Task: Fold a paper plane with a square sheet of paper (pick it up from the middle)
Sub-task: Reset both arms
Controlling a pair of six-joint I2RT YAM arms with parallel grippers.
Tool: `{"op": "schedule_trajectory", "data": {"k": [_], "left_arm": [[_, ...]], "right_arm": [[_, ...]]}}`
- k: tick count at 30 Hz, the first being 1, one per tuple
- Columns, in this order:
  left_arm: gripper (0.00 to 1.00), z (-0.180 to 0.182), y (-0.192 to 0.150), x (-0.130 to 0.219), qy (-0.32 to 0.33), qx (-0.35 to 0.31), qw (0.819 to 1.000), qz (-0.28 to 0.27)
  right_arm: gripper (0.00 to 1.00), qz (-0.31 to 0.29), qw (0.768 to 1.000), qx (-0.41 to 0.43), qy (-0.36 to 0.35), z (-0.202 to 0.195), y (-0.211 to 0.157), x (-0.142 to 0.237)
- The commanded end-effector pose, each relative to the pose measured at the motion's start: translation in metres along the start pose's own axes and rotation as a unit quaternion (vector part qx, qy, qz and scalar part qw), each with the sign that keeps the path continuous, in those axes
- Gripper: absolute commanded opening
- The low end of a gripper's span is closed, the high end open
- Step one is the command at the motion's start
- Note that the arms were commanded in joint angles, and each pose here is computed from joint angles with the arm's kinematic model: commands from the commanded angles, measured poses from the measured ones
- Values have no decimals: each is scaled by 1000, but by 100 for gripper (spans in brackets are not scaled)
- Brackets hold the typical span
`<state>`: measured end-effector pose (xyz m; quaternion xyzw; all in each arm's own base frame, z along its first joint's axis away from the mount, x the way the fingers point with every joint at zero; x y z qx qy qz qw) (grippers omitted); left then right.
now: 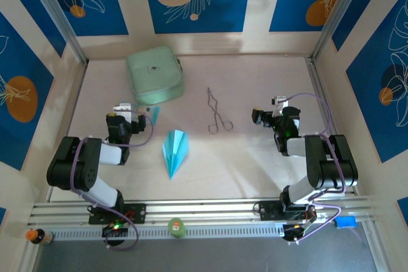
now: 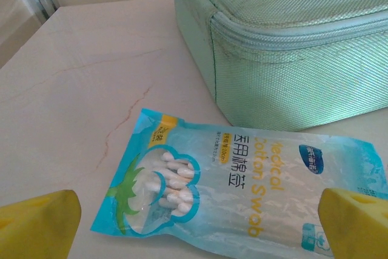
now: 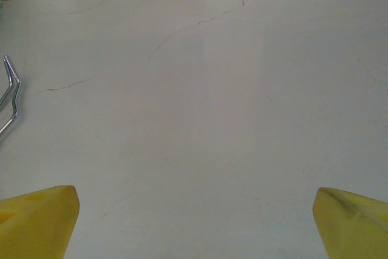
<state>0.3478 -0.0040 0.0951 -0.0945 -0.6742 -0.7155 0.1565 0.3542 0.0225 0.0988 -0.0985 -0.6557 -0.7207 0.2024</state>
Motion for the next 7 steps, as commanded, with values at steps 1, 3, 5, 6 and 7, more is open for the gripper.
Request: {"op": "schedule_trajectory", "data": {"k": [1,3,5,6,7], "left_arm": [[100,-2,13,-2,-10,4,1000,-24],[100,-2,13,-2,-11,4,1000,-24],[100,-2,13,-2,-10,5,1000,-25],[100,-2,13,-2,-11,5,1000,-24],[100,-2,13,-2,-10,5,1000,-25]], "right_arm": [[99,-21,1000,7,4,1,12,-1],[99,-19,1000,7,4,1,11,-1],[99,-21,1000,8,4,1,11,-1],[99,-22,1000,9,4,2,11,-1],[99,-22,1000,9,4,2,11,-1]]}}
Point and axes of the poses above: each hand's point on the last joint's axis, 136 mm out from that joint toward the fingers, its own x axis back along the fingers, its own z axis along the line the jaws close on, y = z × x, the point moved 4 cm from there along x, back along the fingers, and after that the axes turned 1 degree about x, right-handed, at the moved point
